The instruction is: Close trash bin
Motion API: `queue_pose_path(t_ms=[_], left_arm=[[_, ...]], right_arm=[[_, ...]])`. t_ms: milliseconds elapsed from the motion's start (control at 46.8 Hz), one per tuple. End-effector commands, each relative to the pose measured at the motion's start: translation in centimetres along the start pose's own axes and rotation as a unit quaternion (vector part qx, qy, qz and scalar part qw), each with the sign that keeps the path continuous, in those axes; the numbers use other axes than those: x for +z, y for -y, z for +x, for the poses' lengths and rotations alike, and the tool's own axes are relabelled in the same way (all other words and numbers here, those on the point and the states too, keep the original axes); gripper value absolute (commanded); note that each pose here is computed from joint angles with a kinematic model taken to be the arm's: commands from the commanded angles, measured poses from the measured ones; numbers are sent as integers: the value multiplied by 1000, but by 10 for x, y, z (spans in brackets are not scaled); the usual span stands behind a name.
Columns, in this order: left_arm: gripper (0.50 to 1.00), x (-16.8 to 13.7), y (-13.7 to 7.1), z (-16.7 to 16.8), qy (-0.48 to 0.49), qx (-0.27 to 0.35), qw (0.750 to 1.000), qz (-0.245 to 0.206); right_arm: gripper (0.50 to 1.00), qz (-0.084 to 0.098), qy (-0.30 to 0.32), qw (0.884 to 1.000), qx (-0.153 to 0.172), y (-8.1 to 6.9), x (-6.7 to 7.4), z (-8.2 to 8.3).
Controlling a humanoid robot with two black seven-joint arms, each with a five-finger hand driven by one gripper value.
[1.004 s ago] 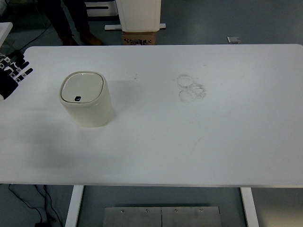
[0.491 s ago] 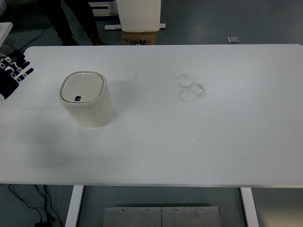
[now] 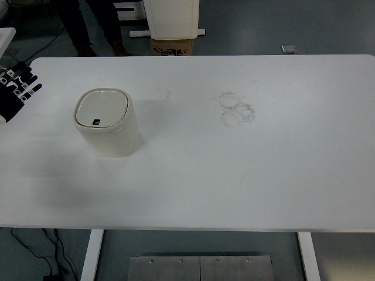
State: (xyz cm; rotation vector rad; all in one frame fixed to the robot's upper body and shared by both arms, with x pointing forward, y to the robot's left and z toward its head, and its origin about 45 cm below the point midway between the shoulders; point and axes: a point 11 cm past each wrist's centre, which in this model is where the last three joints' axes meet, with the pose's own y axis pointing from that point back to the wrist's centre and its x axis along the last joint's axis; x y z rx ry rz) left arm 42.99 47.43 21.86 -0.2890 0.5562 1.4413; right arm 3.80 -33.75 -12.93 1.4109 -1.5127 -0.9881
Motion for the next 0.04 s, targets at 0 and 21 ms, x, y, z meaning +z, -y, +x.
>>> queue_pose_path(t_ms=[0,21], left_arm=[[1000,-1,0,0,0,0,1000,1],[1000,0,-1,1,0,1,1000,0]], right_arm=[[991,0,0,1000,0,0,0,0],[991,0,1,1000,0,0,0,0]])
